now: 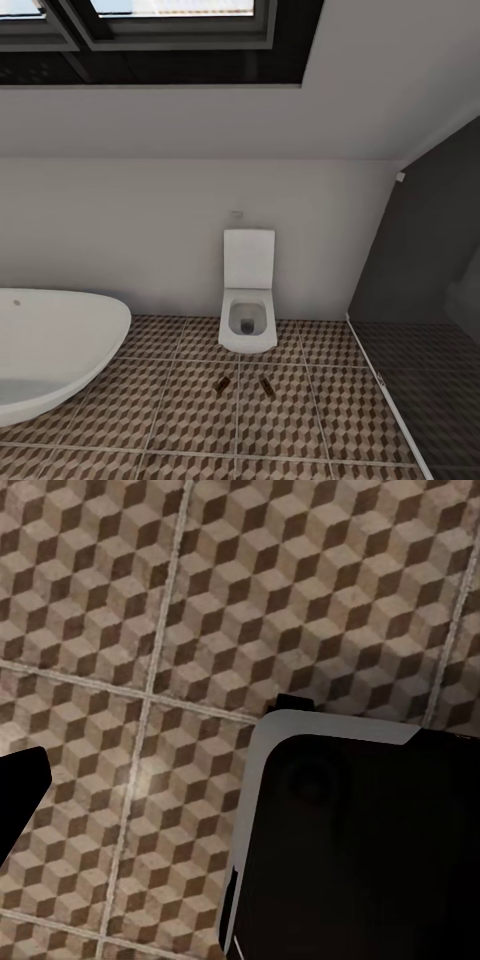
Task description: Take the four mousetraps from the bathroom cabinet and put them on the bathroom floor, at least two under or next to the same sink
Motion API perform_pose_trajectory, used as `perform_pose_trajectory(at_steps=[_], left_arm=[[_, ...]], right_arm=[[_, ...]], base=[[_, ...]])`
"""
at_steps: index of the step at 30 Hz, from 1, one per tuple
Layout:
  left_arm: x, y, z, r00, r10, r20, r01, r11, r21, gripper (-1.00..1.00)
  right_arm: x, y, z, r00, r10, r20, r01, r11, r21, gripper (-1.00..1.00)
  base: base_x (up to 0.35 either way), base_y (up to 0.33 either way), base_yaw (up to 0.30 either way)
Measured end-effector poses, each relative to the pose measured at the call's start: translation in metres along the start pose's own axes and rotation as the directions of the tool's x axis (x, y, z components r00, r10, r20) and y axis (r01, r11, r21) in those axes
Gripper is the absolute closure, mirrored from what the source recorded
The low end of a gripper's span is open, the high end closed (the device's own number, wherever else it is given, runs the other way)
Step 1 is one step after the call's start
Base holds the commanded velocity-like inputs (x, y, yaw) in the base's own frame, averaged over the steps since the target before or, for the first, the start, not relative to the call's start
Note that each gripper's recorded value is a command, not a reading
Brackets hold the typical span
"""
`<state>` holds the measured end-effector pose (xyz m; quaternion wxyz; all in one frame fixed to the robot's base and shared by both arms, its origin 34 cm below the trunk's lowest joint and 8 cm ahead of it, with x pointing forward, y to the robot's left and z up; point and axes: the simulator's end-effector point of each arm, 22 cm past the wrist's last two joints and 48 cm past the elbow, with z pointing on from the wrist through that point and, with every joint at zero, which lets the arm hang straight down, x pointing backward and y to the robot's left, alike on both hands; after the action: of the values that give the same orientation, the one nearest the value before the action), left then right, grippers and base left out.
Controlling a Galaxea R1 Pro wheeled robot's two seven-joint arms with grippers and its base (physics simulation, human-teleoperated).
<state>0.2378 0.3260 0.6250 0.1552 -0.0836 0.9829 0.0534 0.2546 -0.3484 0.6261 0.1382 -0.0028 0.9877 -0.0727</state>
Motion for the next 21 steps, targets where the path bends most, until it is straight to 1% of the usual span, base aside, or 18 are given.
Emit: perform_pose_trajectory(at_steps=[21], left_arm=[[0.0000, -0.0002, 0.0000, 1.000, 0.000, 0.000, 0.000, 1.000, 0.000, -1.00]], right_arm=[[-0.0001, -0.0002, 0.0000, 1.000, 0.000, 0.000, 0.000, 1.000, 0.000, -1.00]], base=[[0.000, 0.000, 0.000]])
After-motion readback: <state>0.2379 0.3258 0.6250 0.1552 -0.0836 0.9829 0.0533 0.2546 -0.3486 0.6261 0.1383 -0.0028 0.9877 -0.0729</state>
